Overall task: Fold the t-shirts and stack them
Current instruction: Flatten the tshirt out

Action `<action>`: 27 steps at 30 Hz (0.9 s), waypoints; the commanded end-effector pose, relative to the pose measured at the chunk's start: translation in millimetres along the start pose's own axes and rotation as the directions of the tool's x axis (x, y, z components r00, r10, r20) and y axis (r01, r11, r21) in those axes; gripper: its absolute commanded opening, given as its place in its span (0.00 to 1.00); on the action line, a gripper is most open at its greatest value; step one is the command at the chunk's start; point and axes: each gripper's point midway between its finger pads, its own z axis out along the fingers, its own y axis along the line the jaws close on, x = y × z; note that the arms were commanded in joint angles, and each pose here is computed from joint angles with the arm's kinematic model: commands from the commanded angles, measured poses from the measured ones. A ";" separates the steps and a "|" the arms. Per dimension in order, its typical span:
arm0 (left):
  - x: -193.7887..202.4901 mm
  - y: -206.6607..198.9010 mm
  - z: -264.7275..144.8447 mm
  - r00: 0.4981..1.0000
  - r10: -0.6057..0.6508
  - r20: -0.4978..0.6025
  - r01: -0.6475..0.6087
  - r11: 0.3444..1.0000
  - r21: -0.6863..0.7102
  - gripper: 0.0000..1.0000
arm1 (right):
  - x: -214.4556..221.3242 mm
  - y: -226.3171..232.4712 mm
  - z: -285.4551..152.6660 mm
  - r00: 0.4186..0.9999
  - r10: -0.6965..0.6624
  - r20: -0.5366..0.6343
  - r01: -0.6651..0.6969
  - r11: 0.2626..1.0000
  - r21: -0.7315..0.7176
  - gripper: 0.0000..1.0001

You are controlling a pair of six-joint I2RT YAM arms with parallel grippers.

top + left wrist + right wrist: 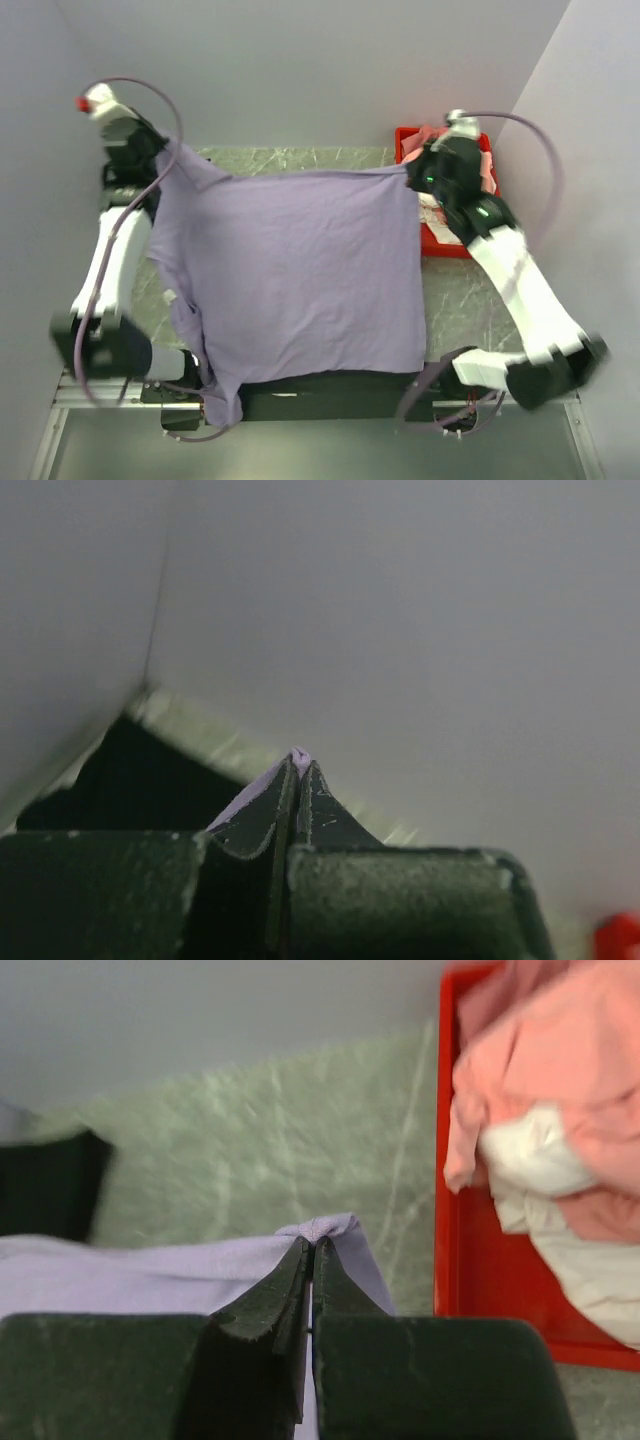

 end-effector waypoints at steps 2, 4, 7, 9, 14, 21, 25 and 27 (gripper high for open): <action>81.7 15.4 51.1 0.988 0.115 -0.101 -0.114 0.993 0.015 0.00 | 58.4 -11.4 94.8 0.995 0.003 -0.104 -0.006 1.000 -0.031 0.00; 146.7 36.0 77.2 0.960 0.149 -0.236 -0.159 0.987 -0.023 0.00 | 100.4 -18.8 140.0 0.977 -0.024 -0.212 0.019 0.999 -0.028 0.00; 197.4 41.5 104.4 0.922 0.155 -0.354 -0.172 0.985 -0.016 0.00 | 134.6 -28.8 187.6 0.950 -0.062 -0.305 0.067 0.998 0.007 0.00; 220.2 46.2 119.2 0.911 0.158 -0.382 -0.178 0.984 -0.017 0.00 | 149.3 -36.4 212.0 0.934 -0.066 -0.350 0.086 0.995 0.042 0.00; 249.8 62.8 128.4 0.885 0.175 -0.431 -0.217 0.975 -0.051 0.00 | 155.9 -48.0 239.1 0.926 -0.060 -0.373 0.098 0.992 0.084 0.00; 245.9 71.0 111.3 0.890 0.131 -0.436 -0.195 0.975 -0.105 0.00 | 165.0 -58.3 239.1 0.912 -0.057 -0.407 0.108 0.989 0.104 0.00; 236.1 71.8 89.2 0.895 0.072 -0.441 -0.148 0.979 -0.141 0.00 | 158.7 -60.1 228.9 0.913 -0.072 -0.401 0.123 0.987 0.104 0.00; 229.8 74.1 72.4 0.896 0.042 -0.443 -0.126 0.979 -0.162 0.00 | 154.6 -60.2 223.8 0.915 -0.084 -0.396 0.134 0.986 0.100 0.00</action>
